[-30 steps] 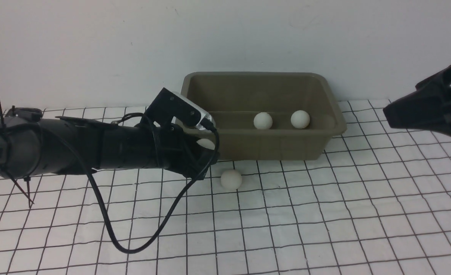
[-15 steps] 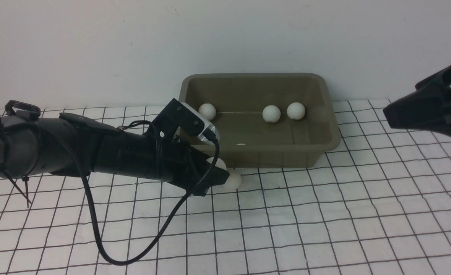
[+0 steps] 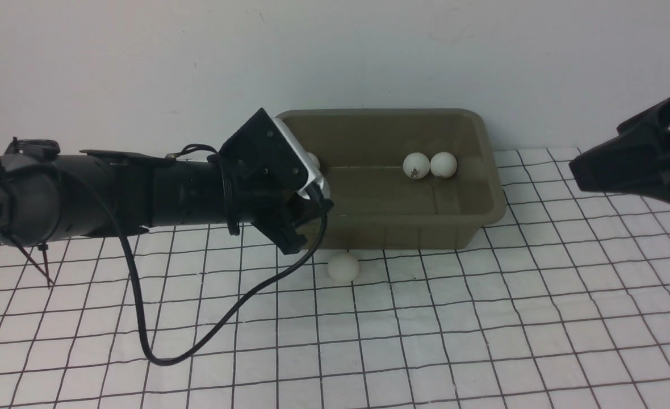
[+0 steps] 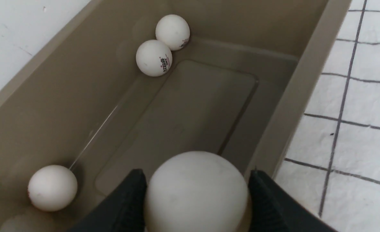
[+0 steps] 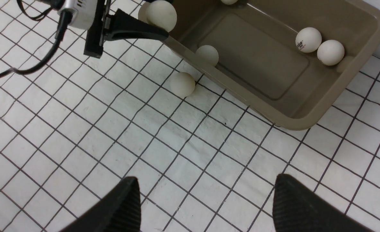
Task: Put the table tennis balls into the box on the white checkered tablecloth.
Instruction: 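Drop the ball into the bin, then reach for and grasp a ping pong ball on the table beside the basket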
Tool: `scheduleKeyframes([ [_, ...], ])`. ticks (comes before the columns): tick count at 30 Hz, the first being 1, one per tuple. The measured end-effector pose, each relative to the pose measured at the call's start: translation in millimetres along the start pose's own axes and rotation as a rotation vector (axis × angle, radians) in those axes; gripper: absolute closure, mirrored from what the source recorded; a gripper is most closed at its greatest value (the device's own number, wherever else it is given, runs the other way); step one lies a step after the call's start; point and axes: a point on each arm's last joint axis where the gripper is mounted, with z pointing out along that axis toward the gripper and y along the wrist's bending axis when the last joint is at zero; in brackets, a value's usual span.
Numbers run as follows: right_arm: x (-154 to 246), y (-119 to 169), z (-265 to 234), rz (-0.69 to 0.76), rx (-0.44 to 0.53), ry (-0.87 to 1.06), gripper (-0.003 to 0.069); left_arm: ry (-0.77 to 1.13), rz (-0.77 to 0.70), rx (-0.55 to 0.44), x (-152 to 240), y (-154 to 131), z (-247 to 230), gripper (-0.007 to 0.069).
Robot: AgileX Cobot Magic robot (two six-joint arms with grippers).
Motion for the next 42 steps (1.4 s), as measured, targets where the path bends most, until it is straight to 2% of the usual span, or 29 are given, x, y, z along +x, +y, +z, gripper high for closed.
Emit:
scheduleKeyframes([
  [4, 0.0, 0.1, 0.0, 0.0, -0.001, 0.0, 0.0164, 0.021, -0.05, -0.016, 5.7, 9.3, 15.8, 0.0258],
  [8, 0.0, 0.1, 0.0, 0.0, -0.001, 0.0, 0.0164, 0.032, -0.126, -0.066, 3.1, 19.1, 20.0, 0.0185],
  [12, 0.0, 0.1, 0.0, 0.0, -0.001, 0.0, 0.0164, 0.026, -0.186, -0.088, -0.6, 22.6, 18.5, 0.0149],
  [23, 0.0, 0.1, 0.0, 0.0, -0.001, 0.0, 0.0164, -0.102, -0.316, -0.133, -56.9, 26.9, -35.5, 0.0144],
  [30, -0.1, 0.0, 0.0, -0.008, 0.0, -0.001, 0.0164, -0.084, -0.378, -0.01, -79.5, 11.2, -67.1, 0.0144],
  [38, -0.7, -0.3, 0.0, -0.025, 0.004, -0.008, 0.0164, 0.051, -0.487, 0.308, -81.3, -20.9, -82.1, 0.0144],
  [42, -0.7, -0.3, 0.0, -0.026, 0.004, -0.008, 0.0164, 0.124, -0.502, 0.362, -76.5, -26.8, -84.2, 0.0144],
])
